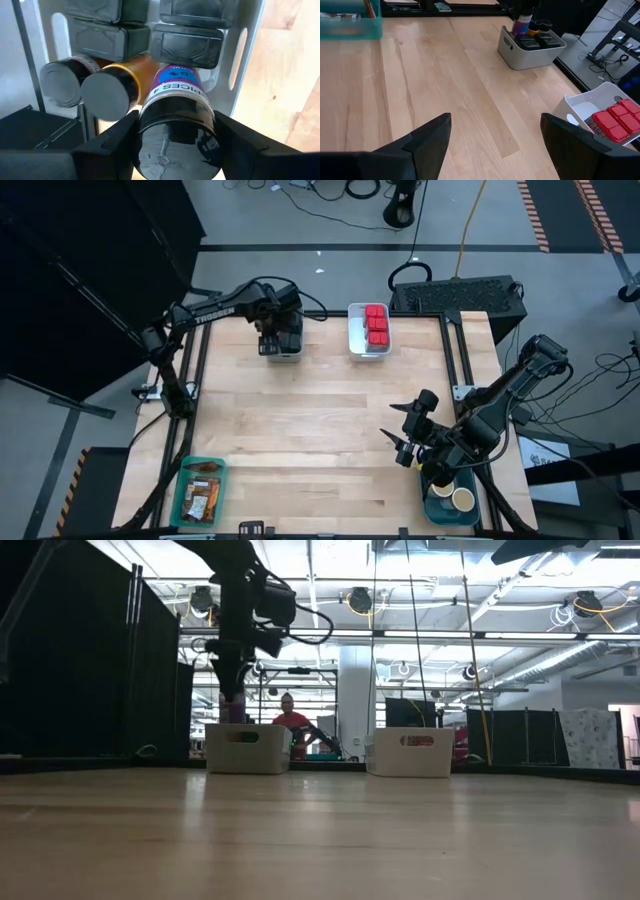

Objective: Sort spices by type
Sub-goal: Put the black spice bottle into the gray bin, then adjust the gray bin

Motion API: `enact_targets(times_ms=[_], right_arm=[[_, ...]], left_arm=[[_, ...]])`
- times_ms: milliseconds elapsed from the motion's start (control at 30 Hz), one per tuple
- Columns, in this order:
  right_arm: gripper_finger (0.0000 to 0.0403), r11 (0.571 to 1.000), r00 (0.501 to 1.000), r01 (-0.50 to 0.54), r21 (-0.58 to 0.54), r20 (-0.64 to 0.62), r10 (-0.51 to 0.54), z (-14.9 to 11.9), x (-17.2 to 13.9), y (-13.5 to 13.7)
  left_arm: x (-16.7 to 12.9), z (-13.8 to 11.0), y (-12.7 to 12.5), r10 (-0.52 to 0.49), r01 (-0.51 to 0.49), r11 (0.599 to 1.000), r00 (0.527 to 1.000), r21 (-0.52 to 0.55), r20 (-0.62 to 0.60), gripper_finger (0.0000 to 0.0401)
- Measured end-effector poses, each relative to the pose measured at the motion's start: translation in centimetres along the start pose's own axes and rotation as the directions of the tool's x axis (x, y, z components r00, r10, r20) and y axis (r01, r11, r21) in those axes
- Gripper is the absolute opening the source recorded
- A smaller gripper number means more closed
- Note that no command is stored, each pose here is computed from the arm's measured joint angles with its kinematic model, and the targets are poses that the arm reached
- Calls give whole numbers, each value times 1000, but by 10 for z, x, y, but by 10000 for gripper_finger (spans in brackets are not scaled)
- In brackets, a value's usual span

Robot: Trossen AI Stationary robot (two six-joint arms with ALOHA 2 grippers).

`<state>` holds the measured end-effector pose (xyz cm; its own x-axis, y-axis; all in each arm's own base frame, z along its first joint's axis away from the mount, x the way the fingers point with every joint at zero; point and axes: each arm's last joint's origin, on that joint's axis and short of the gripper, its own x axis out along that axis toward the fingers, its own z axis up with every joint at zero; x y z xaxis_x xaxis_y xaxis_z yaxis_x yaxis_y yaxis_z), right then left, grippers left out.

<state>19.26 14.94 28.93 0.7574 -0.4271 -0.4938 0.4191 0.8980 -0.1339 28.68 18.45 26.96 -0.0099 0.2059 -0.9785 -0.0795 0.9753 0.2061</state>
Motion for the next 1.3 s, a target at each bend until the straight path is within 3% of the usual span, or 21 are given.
enact_targets(times_ms=[367, 567, 800, 1300], right_arm=[[290, 1000, 1000, 0, -8, 0, 0, 0, 0, 0], [290, 1000, 1000, -1, -7, -1, 1, 0, 0, 0], [290, 1000, 1000, -14, -7, -15, 13, 0, 0, 0], [290, 1000, 1000, -13, -7, -14, 13, 0, 0, 0]], left_arm=[[20, 9, 1, -19, 20, 999, 999, 27, -43, 215], [21, 12, 2, -4, 4, 1000, 1000, 18, -19, 216], [20, 12, 2, -2, 1, 1000, 1000, -11, -17, 257], [9, 5, -6, 76, -78, 997, 993, -20, -92, 264]])
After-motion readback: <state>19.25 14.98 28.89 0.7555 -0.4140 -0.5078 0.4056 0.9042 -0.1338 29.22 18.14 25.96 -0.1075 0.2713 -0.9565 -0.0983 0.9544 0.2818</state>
